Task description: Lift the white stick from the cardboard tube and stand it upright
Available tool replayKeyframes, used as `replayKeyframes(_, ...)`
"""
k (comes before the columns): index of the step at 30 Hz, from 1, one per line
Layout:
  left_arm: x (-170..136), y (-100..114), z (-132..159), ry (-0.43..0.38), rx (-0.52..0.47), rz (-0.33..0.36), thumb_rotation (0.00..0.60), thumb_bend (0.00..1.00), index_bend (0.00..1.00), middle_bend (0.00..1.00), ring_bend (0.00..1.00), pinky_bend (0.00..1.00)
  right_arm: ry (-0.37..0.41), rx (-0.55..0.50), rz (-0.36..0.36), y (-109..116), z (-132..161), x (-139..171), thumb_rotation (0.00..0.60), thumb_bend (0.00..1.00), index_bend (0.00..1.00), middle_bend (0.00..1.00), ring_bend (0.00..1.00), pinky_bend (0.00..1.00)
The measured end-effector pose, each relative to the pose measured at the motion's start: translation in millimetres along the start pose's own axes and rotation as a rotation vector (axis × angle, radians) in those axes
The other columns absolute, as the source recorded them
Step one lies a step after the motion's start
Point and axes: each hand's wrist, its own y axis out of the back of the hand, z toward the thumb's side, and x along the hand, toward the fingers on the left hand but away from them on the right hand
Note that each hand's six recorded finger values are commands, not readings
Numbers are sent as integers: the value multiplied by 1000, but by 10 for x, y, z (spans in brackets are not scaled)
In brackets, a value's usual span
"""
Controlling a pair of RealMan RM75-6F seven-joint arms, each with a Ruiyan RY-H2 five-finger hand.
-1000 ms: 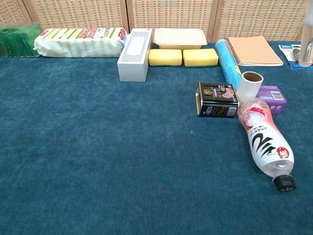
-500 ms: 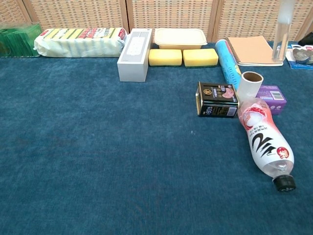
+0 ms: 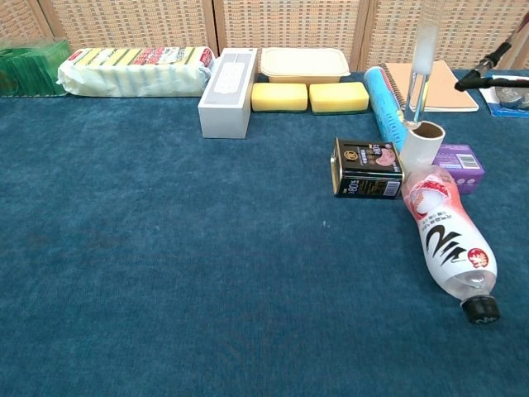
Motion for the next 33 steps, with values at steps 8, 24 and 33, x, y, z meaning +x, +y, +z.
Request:
replayKeyframes(8, 11, -19, -12, 5, 0, -11, 600, 194, 63, 0, 0, 152, 20, -11, -18, -34, 59, -89, 600, 415, 745, 1000, 1000, 1000)
replayKeyframes(24, 120, -18, -15, 31, 28, -19, 600, 194, 65, 0, 0, 152, 18, -7, -40, 55, -149, -361, 600, 415, 745, 1000, 1000, 1000)
replayKeyframes(33, 242, 21, 11, 52, 36, -10, 600, 194, 66, 0, 0, 153, 18, 6, -53, 189, -236, -465, 600, 415, 745, 1000, 1000, 1000)
